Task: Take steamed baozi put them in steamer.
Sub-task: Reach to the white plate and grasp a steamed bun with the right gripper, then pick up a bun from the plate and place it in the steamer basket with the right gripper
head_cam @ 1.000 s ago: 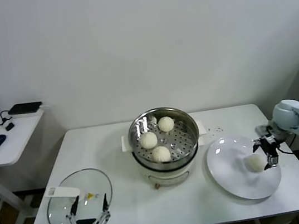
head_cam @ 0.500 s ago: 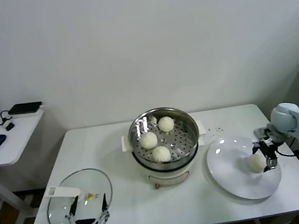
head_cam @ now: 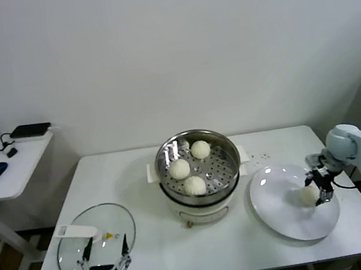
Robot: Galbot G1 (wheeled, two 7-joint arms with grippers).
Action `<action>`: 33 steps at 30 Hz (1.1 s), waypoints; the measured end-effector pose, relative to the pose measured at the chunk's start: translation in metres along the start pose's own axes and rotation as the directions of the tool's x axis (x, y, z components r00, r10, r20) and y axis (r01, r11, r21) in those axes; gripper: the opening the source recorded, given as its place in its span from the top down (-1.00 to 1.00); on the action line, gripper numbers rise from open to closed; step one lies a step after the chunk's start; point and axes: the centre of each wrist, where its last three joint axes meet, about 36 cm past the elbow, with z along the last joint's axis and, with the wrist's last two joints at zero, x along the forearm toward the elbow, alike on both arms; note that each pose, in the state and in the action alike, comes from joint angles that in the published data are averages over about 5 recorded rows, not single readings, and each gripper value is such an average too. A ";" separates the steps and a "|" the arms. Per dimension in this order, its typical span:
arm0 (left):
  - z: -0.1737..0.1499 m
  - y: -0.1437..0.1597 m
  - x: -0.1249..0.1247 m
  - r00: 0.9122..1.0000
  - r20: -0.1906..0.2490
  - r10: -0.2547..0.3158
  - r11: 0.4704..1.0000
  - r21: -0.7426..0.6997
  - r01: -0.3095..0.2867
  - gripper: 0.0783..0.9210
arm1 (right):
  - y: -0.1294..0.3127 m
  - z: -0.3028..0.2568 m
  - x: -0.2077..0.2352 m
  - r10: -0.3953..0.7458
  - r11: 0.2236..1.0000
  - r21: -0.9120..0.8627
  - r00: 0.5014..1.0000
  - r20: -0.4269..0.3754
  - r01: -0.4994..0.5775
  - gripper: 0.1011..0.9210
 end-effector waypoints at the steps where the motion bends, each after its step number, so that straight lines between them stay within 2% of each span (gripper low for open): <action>1: 0.000 0.000 0.000 1.000 0.001 -0.001 1.000 0.001 0.001 -0.77 | 0.000 0.000 0.001 0.000 1.000 -0.001 1.000 0.002 0.000 -0.45; 13: -0.003 -0.002 0.000 1.000 0.008 -0.003 1.000 0.007 0.003 -0.77 | -0.008 -0.003 0.035 0.029 0.999 -0.040 0.998 0.058 -0.027 -0.43; 25: -0.006 -0.006 0.002 1.000 0.008 -0.004 1.000 0.013 0.003 -0.77 | -0.047 -0.038 0.134 0.089 0.995 -0.054 0.983 0.162 -0.081 -0.39; 33: -0.012 -0.011 0.003 1.000 -0.003 -0.011 1.000 0.021 0.011 -0.77 | -0.077 -0.090 0.206 0.119 0.993 -0.022 0.968 0.222 -0.117 -0.39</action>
